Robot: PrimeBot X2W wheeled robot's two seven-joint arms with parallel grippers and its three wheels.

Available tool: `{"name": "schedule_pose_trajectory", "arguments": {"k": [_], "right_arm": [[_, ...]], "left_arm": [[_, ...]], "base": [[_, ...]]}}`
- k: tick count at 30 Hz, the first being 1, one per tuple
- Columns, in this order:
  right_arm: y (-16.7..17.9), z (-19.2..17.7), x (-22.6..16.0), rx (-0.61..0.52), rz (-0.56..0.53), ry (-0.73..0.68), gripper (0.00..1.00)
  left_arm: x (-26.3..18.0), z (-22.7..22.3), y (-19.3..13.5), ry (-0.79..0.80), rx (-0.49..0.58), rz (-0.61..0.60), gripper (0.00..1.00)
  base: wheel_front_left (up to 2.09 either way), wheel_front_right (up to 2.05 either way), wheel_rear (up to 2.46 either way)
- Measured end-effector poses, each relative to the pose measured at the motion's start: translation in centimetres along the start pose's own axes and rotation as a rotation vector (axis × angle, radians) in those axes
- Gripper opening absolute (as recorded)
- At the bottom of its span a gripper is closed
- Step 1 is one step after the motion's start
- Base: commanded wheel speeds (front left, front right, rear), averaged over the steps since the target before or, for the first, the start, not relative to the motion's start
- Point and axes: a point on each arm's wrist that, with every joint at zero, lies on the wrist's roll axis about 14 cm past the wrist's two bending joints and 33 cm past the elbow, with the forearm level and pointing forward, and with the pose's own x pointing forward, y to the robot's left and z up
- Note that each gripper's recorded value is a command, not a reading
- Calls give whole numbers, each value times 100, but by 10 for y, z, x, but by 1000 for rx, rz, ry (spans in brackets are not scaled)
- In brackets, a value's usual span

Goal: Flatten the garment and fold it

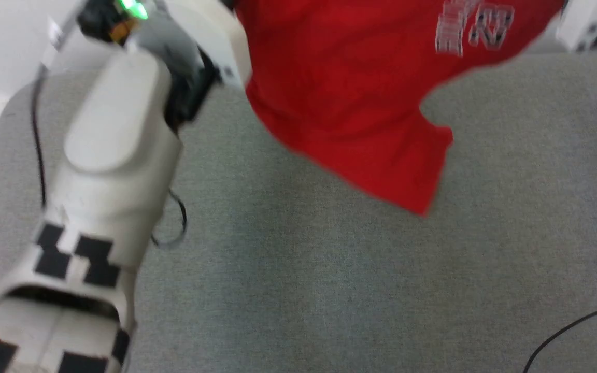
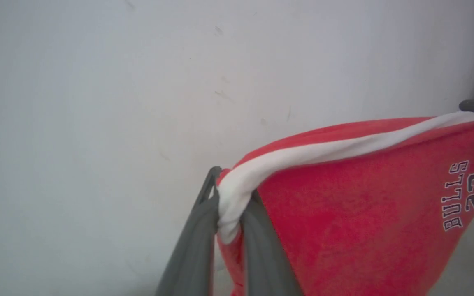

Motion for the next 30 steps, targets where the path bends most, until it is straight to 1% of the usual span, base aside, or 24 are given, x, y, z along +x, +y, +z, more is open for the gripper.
{"name": "schedule_pose_trajectory", "arguments": {"k": [3,7,8,9,11,13,15,20,23,26,28,30], "right_arm": [[-3,46,9,-24,-13,-154,0],[-8,101,13,-72,-35,-348,0],[-8,122,15,-100,-41,-430,0],[-8,122,15,-100,-41,-430,0],[-5,133,23,-122,-36,-480,0],[-4,125,32,-125,-33,-470,0],[-2,108,43,-132,-25,-446,0],[4,52,71,-102,-2,-336,0],[8,13,81,-85,13,-266,0],[14,-29,83,-54,30,-193,0],[20,-57,76,-41,45,-150,0],[25,-75,65,-29,62,-133,0]], "left_arm": [[23,36,14,-104,27,28,0],[47,68,22,-219,59,45,0],[57,83,26,-275,58,55,0],[57,83,26,-275,58,55,0],[71,88,33,-307,63,71,0],[79,76,38,-288,55,82,0],[87,54,43,-245,43,96,0],[100,-10,51,-121,9,118,0],[101,-48,55,-55,-29,131,0],[92,-90,54,22,-82,147,0],[78,-119,49,85,-136,153,0],[63,-142,41,134,-174,154,0]], "base": [[0,0,0],[0,0,0],[0,0,0],[0,0,0],[0,0,0],[0,0,0],[0,0,0],[0,0,0],[0,0,0],[0,0,0],[0,0,0],[0,0,0]]}}
